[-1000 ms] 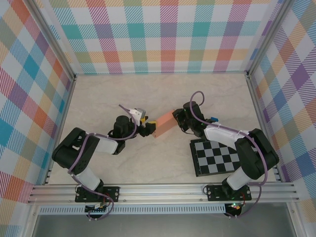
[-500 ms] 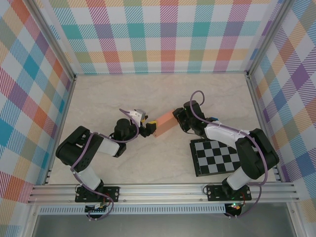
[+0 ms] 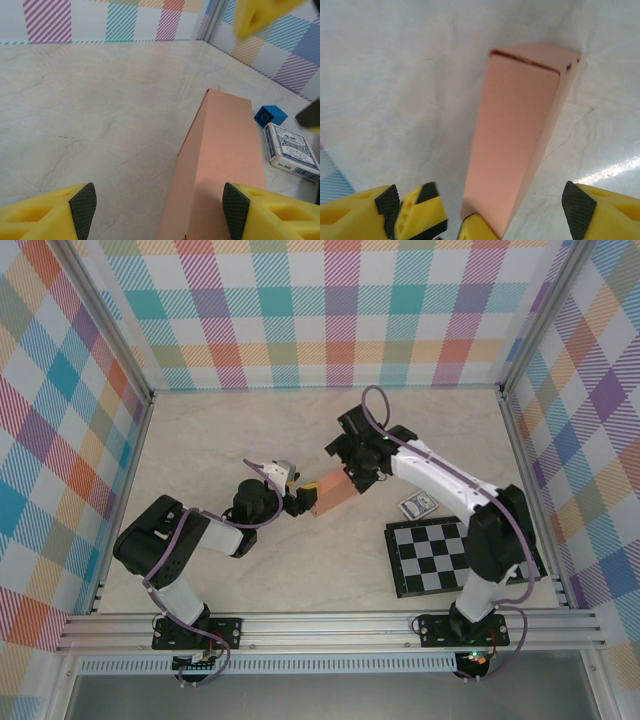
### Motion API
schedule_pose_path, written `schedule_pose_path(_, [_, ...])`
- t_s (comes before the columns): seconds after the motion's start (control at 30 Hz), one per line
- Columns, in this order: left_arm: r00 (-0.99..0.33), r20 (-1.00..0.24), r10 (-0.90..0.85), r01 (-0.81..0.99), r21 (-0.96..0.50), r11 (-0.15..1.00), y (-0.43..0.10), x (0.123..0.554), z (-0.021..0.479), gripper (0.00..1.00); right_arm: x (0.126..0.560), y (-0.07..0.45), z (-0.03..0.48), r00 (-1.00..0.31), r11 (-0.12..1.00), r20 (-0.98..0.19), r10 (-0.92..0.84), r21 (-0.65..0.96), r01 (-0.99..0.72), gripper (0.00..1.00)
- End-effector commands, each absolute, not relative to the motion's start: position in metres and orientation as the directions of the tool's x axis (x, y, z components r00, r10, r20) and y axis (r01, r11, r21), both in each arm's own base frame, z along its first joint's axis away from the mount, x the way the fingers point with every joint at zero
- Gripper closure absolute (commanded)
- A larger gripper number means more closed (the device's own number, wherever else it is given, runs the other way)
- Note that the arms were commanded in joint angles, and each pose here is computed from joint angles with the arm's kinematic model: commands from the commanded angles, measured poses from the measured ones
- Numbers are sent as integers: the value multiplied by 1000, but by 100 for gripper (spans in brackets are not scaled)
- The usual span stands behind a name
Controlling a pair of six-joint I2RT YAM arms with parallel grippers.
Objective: Fold the paper box
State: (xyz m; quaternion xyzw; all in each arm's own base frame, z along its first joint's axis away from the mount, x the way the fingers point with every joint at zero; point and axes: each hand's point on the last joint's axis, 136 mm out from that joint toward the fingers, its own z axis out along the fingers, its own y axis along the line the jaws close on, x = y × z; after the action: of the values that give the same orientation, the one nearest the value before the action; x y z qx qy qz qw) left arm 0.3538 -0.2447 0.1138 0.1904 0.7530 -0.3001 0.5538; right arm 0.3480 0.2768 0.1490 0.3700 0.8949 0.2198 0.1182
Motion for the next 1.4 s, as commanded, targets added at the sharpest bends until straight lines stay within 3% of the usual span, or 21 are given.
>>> schedule_pose_path(0.0, [-494, -861, 123, 557, -204, 805, -226, 334, 41, 30, 322, 274, 112, -672, 638, 25, 740, 289, 713, 14])
schedule_pose_path(0.37, [-471, -875, 113, 566, -202, 799, -229, 334, 56, 30, 325, 284, 77, -706, 686, 15, 708, 219, 693, 24])
schedule_pose_path(0.5, [-421, -903, 83, 570, -192, 799, -226, 333, 92, 30, 329, 290, 78, -742, 708, 13, 670, 288, 644, 37])
schedule_pose_path(0.6, [-355, -934, 46, 536, -163, 828, -214, 334, 129, 27, 338, 303, 86, -805, 747, -7, 593, 380, 546, 41])
schedule_pose_path(0.73, [-277, -961, -13, 402, -128, 906, -175, 336, 172, 19, 348, 324, 104, -894, 795, -80, 441, 498, 347, 41])
schedule_pose_path(0.87, [-261, -961, -89, 224, -150, 963, -128, 345, 197, 12, 345, 348, 110, -934, 737, -107, 340, 647, 194, 42])
schedule_pose_path(1.0, [-307, -947, -98, 76, -127, 989, -88, 358, 196, 0, 337, 348, 98, -950, 698, -93, 299, 700, 151, 41])
schedule_pose_path(1.1, [-330, -938, -109, -55, -96, 994, -59, 362, 188, 0, 334, 340, 88, -956, 629, -48, 289, 762, 152, 41])
schedule_pose_path(1.33, [-383, -923, -44, -411, 128, 902, 15, 350, 160, 0, 323, 302, 75, -968, 709, -55, 244, 691, 139, 20])
schedule_pose_path(1.37, [-388, -921, -35, -391, 130, 911, 14, 352, 157, 0, 323, 296, 75, -968, 721, -54, 247, 677, 146, 20])
